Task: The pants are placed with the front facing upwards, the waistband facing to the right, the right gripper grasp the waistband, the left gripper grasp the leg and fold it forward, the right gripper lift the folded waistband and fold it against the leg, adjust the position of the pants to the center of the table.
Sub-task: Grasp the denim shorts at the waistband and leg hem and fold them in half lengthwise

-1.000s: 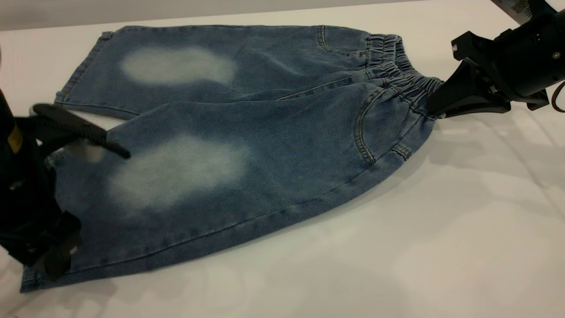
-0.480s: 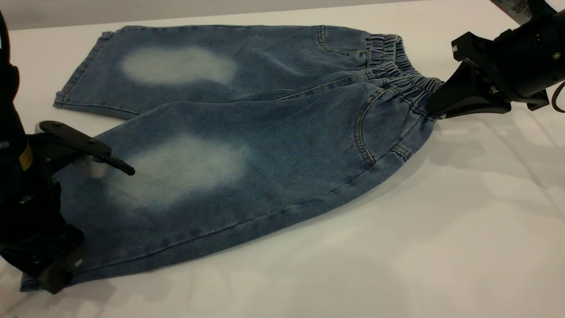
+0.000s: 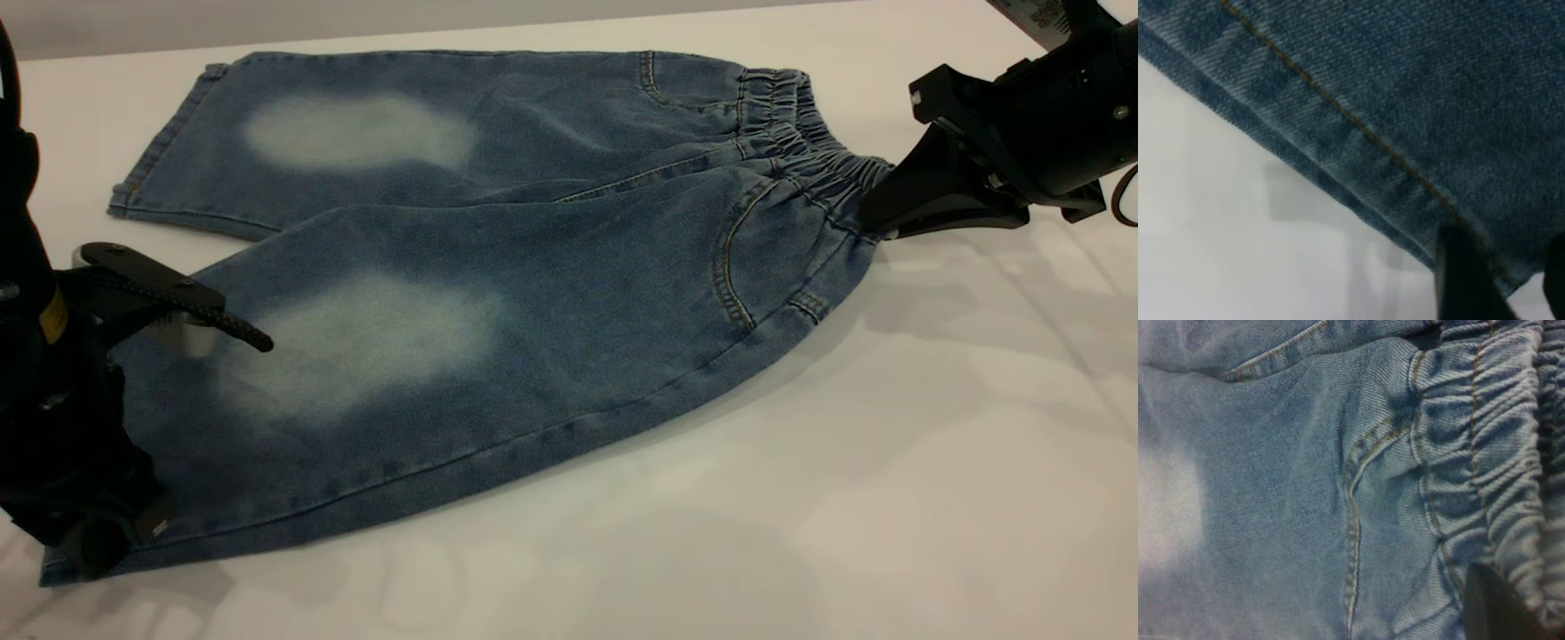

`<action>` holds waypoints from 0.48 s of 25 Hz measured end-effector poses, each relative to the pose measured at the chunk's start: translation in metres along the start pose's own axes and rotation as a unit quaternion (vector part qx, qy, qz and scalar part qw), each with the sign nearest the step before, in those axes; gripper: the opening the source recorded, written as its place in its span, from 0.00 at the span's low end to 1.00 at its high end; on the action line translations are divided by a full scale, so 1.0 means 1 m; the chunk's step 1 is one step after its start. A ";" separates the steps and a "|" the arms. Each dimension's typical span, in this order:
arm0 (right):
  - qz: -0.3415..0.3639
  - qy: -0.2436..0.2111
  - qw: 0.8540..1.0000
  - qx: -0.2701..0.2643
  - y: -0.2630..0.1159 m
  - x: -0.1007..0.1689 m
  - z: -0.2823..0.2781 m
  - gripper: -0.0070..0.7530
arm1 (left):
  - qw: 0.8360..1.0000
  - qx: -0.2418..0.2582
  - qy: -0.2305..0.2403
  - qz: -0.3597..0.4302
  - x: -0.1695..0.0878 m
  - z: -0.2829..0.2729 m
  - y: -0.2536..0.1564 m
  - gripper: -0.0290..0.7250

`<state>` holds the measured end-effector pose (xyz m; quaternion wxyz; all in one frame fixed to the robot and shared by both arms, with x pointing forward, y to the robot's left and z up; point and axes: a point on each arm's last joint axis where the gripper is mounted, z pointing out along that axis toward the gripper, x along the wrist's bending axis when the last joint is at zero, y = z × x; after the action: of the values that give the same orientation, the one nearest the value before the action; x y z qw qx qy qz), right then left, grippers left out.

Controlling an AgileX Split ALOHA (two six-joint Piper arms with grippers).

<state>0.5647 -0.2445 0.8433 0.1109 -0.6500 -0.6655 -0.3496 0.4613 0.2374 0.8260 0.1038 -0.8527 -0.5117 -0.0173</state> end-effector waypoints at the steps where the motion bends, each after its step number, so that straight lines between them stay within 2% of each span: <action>1: 0.000 0.000 1.000 0.000 0.000 0.000 0.000 0.05 | 1.000 0.000 0.000 0.000 0.000 0.000 0.000 0.36; 4: 0.000 0.000 1.000 0.000 0.000 0.000 0.000 0.05 | 1.000 0.000 0.000 0.000 0.000 0.000 0.000 0.32; 7: 0.000 0.000 1.000 0.000 0.000 0.000 0.000 0.05 | 1.000 0.000 0.000 0.001 0.000 0.000 0.000 0.33; 12: 0.000 0.000 1.000 0.000 0.000 0.000 0.000 0.05 | 1.000 0.001 0.000 0.001 0.000 0.000 0.000 0.45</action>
<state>0.5647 -0.2445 0.8433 0.1109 -0.6500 -0.6655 -0.3496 0.4609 0.2375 0.8259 0.1045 -0.8529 -0.5113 -0.0168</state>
